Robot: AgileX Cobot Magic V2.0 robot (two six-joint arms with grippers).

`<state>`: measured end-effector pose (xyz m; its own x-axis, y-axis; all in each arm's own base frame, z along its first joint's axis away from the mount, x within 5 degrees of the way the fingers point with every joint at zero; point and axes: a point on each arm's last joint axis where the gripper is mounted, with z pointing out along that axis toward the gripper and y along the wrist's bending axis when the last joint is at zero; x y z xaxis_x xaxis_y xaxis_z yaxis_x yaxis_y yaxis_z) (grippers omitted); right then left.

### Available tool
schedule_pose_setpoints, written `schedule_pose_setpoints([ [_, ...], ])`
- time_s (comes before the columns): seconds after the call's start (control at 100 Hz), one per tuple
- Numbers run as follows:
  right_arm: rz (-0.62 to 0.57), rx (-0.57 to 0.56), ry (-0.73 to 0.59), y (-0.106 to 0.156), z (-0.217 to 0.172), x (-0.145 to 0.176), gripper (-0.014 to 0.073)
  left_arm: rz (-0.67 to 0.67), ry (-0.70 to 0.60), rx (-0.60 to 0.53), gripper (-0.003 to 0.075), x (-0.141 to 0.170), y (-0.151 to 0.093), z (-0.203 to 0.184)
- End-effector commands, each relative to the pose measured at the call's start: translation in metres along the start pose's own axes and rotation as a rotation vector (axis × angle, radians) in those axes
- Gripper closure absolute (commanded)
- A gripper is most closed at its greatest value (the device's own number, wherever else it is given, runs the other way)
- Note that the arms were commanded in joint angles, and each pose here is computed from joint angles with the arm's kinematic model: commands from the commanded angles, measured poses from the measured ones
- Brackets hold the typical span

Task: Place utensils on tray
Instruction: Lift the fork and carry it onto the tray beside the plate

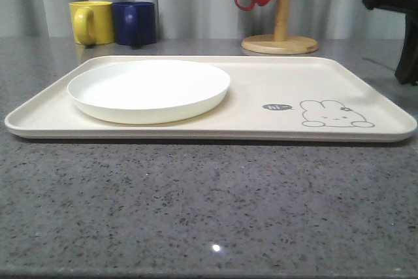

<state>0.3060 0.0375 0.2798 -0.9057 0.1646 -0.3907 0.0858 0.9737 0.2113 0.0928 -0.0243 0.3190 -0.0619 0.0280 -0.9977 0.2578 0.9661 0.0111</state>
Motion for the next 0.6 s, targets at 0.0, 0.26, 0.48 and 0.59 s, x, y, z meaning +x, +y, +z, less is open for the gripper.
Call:
schedule_pose_setpoints([
  [0.0,0.014,-0.039,-0.132,0.010,-0.036,-0.005,0.0657,-0.014,-0.088,-0.020,0.0738,-0.015,0.002,-0.001],
  [0.26,-0.002,-0.131,-0.180,0.055,-0.045,0.003,0.0657,-0.014,-0.088,-0.020,0.0738,-0.015,0.002,-0.001],
  [0.48,-0.018,-0.123,-0.201,0.099,-0.036,-0.003,0.0659,-0.014,-0.088,-0.020,0.0738,-0.015,0.002,-0.001],
  [0.59,-0.031,-0.110,-0.197,0.120,-0.025,-0.004,0.0660,-0.014,-0.088,-0.020,0.0738,-0.015,0.002,-0.001],
])
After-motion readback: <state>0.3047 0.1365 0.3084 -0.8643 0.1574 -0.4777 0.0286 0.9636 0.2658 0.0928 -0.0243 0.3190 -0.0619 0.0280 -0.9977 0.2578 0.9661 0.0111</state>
